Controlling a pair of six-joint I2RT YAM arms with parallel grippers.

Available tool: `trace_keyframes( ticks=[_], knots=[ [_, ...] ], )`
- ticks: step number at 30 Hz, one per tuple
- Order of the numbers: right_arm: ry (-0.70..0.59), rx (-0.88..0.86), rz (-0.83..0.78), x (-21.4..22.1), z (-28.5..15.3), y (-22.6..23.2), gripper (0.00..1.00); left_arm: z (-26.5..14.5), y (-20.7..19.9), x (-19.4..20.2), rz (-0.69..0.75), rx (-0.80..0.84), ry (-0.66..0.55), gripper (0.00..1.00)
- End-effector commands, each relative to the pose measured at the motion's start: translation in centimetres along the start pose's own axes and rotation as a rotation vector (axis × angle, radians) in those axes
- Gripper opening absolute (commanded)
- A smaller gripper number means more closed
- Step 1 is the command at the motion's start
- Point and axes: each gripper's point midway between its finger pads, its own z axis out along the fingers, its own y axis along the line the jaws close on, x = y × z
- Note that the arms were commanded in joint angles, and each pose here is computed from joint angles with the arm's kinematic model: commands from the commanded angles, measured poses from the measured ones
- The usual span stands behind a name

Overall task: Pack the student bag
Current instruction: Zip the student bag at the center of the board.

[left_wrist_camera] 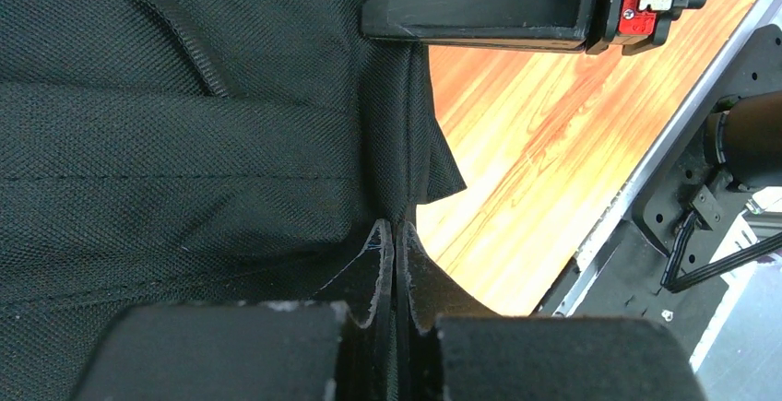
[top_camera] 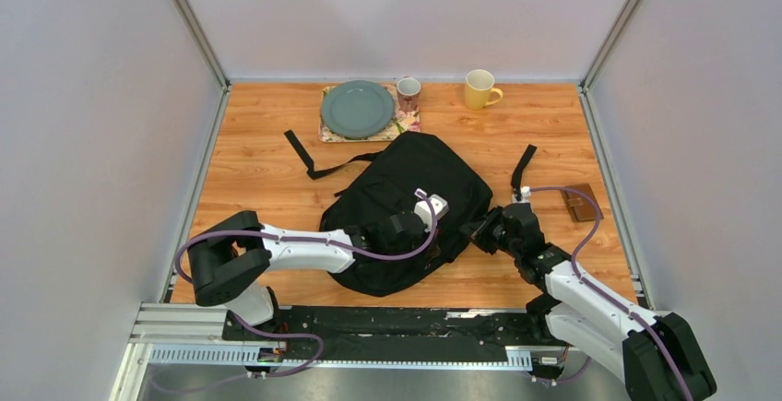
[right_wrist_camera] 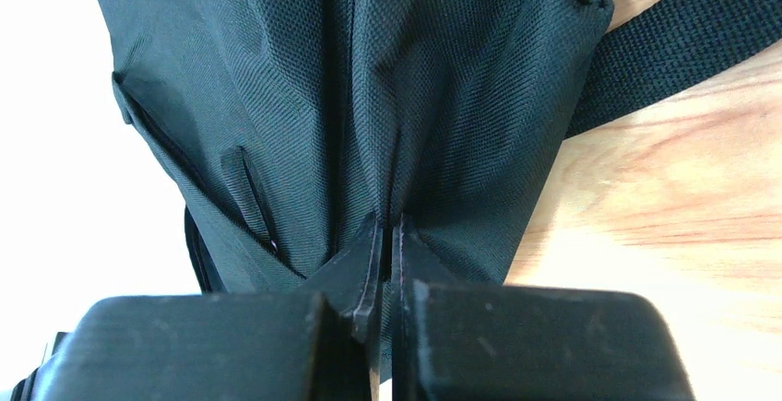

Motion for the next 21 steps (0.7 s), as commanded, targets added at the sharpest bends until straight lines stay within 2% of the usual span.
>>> trace_keyframes(
  ticks=[1, 6, 17, 21],
  knots=[
    [-0.01, 0.013, -0.039, -0.5, -0.1, 0.4, 0.0, -0.7, -1.5, -1.9, 0.009, 0.053, -0.058, 0.0],
    [-0.045, 0.034, -0.061, -2.1, 0.3, 0.7, 0.0, -2.3, -1.4, -1.5, 0.022, 0.076, -0.059, 0.0],
    [-0.07, 0.064, -0.09, -5.8, 1.8, 2.2, 0.0, -7.1, -0.9, 3.4, -0.014, 0.17, 0.008, 0.0],
    [-0.068, 0.077, -0.1, -6.2, 2.3, 2.2, 0.0, -8.2, 0.6, 4.7, -0.059, 0.11, 0.022, 0.0]
  ],
)
